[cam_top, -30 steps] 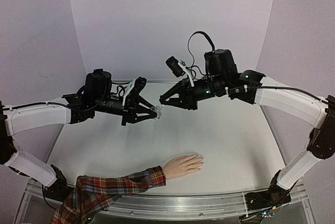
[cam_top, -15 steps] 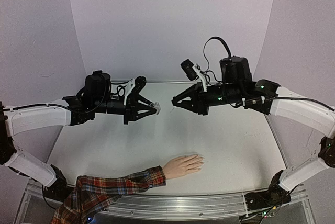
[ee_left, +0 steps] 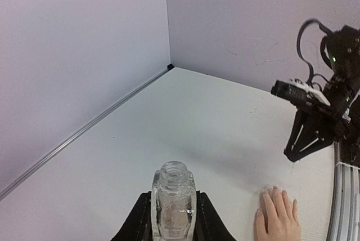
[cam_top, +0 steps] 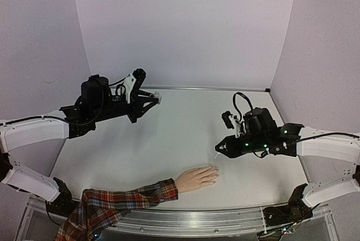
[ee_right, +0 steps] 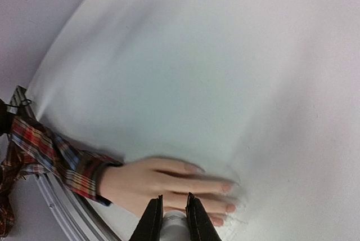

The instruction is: Paint the nails

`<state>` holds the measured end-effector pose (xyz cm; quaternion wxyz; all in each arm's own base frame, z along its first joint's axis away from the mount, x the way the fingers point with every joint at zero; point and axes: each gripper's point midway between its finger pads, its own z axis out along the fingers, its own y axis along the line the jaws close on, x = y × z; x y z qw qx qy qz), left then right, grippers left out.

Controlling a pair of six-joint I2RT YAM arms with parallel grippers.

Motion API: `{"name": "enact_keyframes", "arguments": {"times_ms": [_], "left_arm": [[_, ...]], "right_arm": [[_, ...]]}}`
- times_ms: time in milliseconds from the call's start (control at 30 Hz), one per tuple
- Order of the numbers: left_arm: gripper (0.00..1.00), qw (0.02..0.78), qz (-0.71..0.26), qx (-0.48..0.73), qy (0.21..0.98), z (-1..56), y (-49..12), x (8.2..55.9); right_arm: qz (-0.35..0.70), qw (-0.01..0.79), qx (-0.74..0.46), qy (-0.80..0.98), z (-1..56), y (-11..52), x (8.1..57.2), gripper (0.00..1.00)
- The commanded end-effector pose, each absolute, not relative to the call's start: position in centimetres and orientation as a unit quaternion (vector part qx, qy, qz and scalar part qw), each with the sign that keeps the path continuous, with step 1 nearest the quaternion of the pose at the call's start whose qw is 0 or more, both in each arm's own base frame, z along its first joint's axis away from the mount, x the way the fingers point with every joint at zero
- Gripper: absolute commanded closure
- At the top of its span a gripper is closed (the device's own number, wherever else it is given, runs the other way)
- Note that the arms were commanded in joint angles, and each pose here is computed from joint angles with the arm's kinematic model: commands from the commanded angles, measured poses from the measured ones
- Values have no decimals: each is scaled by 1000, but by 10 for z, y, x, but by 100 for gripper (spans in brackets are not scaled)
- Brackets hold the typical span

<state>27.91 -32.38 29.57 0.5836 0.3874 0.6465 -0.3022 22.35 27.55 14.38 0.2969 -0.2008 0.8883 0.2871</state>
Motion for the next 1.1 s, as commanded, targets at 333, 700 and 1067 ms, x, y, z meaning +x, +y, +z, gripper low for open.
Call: {"name": "enact_keyframes", "arguments": {"times_ms": [333, 700, 1067], "left_arm": [[100, 663, -254, 358, 606, 332, -314, 294], [100, 664, -245, 363, 606, 327, -310, 292], [100, 661, -252, 367, 605, 326, -312, 291]], "right_arm": [[231, 319, -218, 893, 85, 272, 197, 100], [216, 320, -219, 896, 83, 277, 189, 100], [213, 297, -228, 902, 73, 274, 174, 100]]}}
